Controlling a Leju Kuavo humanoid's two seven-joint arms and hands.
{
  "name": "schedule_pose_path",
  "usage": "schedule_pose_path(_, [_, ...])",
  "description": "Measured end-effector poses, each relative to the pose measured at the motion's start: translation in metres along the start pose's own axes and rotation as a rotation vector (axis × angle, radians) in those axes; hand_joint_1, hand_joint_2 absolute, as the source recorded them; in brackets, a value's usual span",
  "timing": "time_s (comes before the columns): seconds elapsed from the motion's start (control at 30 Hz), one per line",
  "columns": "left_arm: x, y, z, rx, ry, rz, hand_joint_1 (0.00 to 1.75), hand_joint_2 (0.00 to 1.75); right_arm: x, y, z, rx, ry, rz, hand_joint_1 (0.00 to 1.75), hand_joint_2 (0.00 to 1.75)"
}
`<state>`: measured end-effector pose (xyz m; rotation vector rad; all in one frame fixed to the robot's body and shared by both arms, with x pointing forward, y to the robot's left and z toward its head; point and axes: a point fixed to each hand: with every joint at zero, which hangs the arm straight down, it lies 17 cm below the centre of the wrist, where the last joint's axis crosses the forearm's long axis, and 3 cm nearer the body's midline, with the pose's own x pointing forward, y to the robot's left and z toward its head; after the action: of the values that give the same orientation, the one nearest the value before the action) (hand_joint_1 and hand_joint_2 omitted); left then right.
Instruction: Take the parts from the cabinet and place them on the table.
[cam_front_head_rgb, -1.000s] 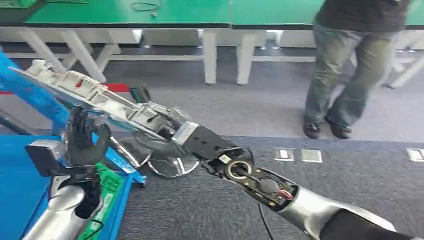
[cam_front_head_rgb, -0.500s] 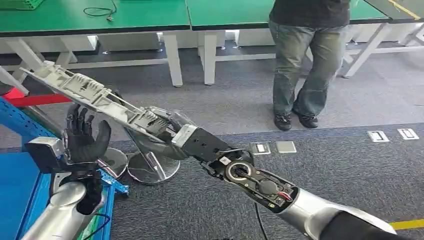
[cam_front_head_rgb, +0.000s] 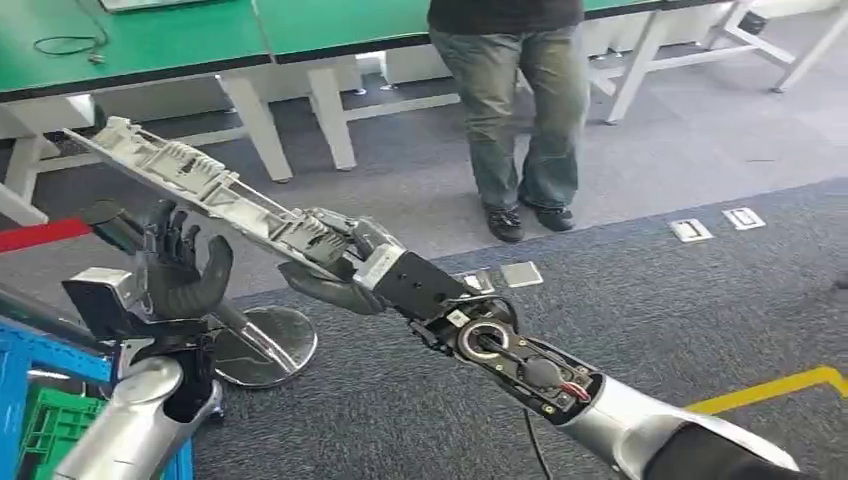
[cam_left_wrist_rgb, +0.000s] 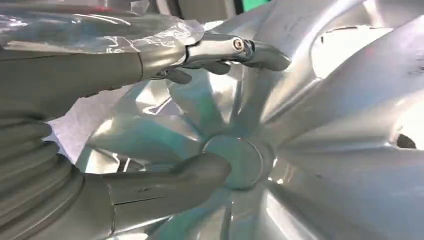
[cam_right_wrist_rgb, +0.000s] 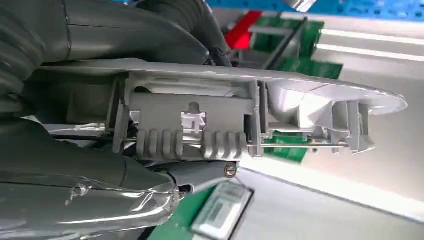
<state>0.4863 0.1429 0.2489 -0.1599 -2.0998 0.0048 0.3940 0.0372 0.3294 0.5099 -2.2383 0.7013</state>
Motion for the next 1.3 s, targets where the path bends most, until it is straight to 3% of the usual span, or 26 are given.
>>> schedule_pose_path(0.63, [-0.004, 0.002, 0.002, 0.003, 0.006, -0.02, 0.0, 1.75, -0.004, -0.003, 0.002, -0.014, 0.022, -0.016, 1.75, 1.75])
schedule_pose_path(1.03, [-0.011, -0.003, 0.012, -0.021, 0.03, -0.035, 0.0, 1.75, -0.021, -0.058, 0.019, -0.151, 0.108, 0.046, 1.75, 1.75])
schedule_pose_path(1.3, [-0.016, -0.001, 0.022, -0.029, 0.06, -0.042, 0.0, 1.75, -0.032, -0.109, 0.053, -0.259, 0.186, 0.115, 1.75, 1.75])
